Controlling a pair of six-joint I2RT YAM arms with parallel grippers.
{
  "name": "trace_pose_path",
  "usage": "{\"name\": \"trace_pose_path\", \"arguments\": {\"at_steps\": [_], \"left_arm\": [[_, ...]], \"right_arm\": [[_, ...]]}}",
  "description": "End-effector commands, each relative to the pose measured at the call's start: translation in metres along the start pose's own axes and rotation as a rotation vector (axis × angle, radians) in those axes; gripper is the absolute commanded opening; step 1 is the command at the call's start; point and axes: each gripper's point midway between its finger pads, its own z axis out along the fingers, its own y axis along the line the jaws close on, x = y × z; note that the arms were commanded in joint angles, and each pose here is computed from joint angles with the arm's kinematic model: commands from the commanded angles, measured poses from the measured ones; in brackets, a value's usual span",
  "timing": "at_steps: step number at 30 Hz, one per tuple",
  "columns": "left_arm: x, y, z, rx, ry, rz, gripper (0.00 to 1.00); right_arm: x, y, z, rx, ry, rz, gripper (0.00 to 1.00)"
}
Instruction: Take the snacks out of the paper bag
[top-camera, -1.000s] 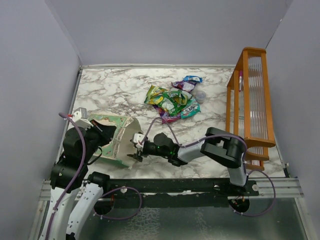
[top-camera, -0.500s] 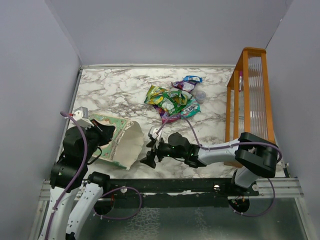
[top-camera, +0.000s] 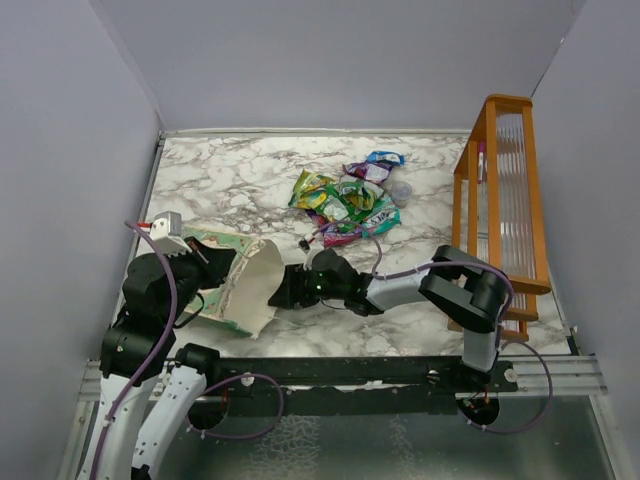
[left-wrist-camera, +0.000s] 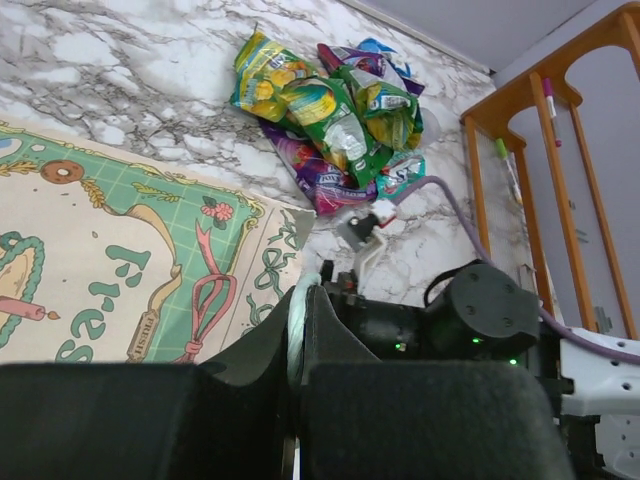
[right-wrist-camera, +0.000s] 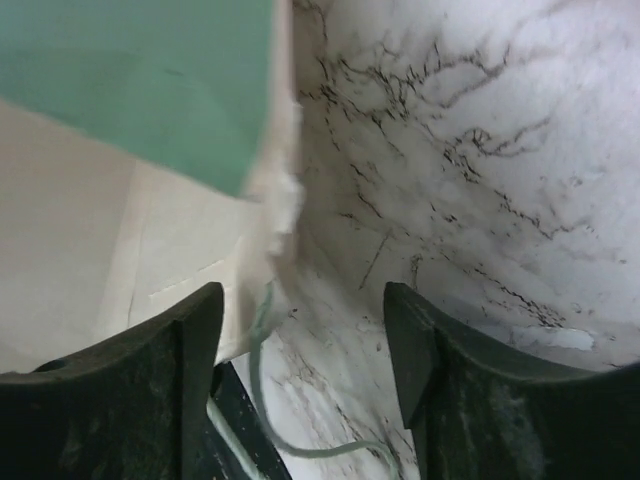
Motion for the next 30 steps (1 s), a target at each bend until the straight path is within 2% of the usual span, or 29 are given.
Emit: {"name": "trace_pose_path", "arguments": {"at_steps": [1,10,13,16,23,30], "left_arm": [[-0.007,-0.025,0.003,0.135,-0.017,0.045,0.00],[-0.005,-0.047,0.024,0.257,0.067,0.165,0.00],[-0.011,-0.058,0.029,0.305,0.081,0.225,0.00],[-0.015,-0.067,0.033,0.350,0.107,0.281,0.00],[-0.013,-0.084,0.039,0.445,0.167,0.306,0.00],[0.006,-0.079,0.039,0.467,0.220,0.284,0.00]], "right_arm": [[0.003,0.019,0.016,-0.085,0.010,0.198,0.57],[-0.011,0.041,0.052,-0.226,-0.023,0.317,0.10],[-0.020,0.050,0.066,-0.284,-0.041,0.340,0.05],[-0.038,0.059,0.077,-0.338,-0.115,0.320,0.01],[-0.078,0.084,0.092,-0.495,-0.286,0.291,0.02],[-0.091,0.083,0.113,-0.525,-0.347,0.282,0.04]]}}
